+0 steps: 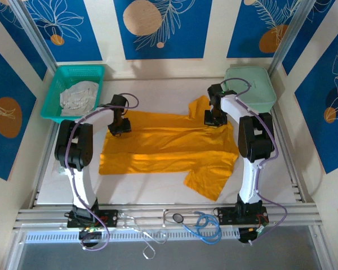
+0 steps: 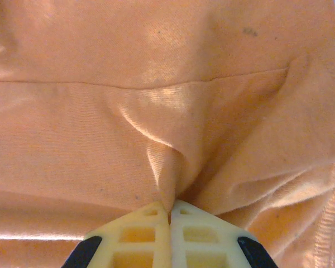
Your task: Fold and stack the t-shirts
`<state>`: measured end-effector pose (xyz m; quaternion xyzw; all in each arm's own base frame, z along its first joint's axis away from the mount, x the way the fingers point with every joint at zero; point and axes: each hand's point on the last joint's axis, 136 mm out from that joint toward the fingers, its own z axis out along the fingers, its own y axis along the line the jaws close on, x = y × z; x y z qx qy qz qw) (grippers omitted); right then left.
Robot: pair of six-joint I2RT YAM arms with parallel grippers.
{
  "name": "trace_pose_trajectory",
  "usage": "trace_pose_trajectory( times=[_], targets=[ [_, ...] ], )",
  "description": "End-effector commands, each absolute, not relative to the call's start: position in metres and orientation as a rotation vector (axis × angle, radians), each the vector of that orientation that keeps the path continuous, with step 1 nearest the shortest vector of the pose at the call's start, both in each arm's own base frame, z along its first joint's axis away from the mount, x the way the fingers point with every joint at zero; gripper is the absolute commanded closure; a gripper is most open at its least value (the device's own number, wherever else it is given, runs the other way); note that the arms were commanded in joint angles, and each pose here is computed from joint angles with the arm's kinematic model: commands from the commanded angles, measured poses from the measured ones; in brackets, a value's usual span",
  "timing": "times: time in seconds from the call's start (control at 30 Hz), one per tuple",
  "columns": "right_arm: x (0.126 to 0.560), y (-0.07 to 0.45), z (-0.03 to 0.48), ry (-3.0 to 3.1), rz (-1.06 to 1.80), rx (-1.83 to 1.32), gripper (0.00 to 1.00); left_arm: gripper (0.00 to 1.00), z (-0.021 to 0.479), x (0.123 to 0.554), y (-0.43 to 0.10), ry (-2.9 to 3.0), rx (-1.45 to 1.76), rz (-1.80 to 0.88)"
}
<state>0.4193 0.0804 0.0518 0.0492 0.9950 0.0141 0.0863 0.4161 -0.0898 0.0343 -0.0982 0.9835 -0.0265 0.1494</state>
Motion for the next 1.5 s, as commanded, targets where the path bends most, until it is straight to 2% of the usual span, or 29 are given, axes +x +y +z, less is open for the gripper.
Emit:
trace_pose_trajectory(
  times=[0.0,0.2,0.27,0.37,0.43,0.5,0.6,0.7,0.83,1.07,1.47],
  targets=[
    [0.409,0.078,0.075,2.934,0.047,0.175,1.0,0.51,0.069,0.407,-0.089,2.787,-0.289,-0.086],
    [0.389,0.08,0.085,2.923,0.074,0.191,1.0,0.45,0.097,0.395,-0.08,2.76,-0.287,-0.045],
    [0.383,0.082,0.083,2.931,0.088,0.19,0.99,0.39,0.098,0.39,-0.077,2.773,-0.288,-0.025],
    [0.376,0.082,0.07,2.971,0.077,0.198,0.84,0.26,0.095,0.392,-0.076,2.781,-0.283,-0.009],
    [0.374,0.081,0.062,2.998,0.06,0.21,0.72,0.22,0.093,0.4,-0.078,2.786,-0.275,-0.007],
    [0.373,0.081,0.059,3.008,0.048,0.213,0.65,0.21,0.091,0.415,-0.079,2.785,-0.256,0.011],
    [0.373,0.081,0.065,2.997,0.047,0.211,0.59,0.22,0.087,0.445,-0.082,2.789,-0.208,0.05],
    [0.371,0.08,0.076,2.979,0.049,0.205,0.56,0.23,0.08,0.48,-0.082,2.785,-0.152,0.112],
    [0.362,0.078,0.085,2.967,0.043,0.186,0.57,0.33,0.068,0.514,-0.077,2.802,-0.117,0.155],
    [0.341,0.072,0.095,2.957,0.036,0.178,0.6,0.47,0.045,0.551,-0.071,2.825,-0.027,0.137],
    [0.317,0.072,0.106,2.947,0.039,0.172,0.64,0.47,0.021,0.573,-0.07,2.83,0.205,0.071]
  ],
)
